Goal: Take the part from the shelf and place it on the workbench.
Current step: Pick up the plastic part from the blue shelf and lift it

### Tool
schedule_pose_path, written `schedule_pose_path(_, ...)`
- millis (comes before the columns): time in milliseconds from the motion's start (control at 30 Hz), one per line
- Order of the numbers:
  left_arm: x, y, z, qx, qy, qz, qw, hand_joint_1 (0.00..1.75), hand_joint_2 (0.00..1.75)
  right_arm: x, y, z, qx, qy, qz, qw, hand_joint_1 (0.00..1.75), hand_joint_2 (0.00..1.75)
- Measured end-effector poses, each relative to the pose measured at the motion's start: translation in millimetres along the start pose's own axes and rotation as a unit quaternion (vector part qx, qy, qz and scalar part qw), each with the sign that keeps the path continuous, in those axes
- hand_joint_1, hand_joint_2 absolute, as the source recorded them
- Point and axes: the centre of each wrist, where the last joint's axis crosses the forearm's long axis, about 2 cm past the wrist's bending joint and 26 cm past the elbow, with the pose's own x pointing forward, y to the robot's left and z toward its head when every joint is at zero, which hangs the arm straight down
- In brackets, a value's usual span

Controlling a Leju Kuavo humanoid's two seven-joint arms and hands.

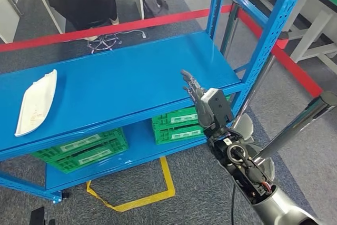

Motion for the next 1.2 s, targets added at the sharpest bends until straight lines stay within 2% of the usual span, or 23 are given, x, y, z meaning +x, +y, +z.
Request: schedule_pose_path(1200,3.9,-1.5,-0.9,0.006,-0.004,-0.005,1.0,0.0,0.0,0.0,0.9,-0.2,-0.003,0.0,-0.004,1.0,0.0,0.0)
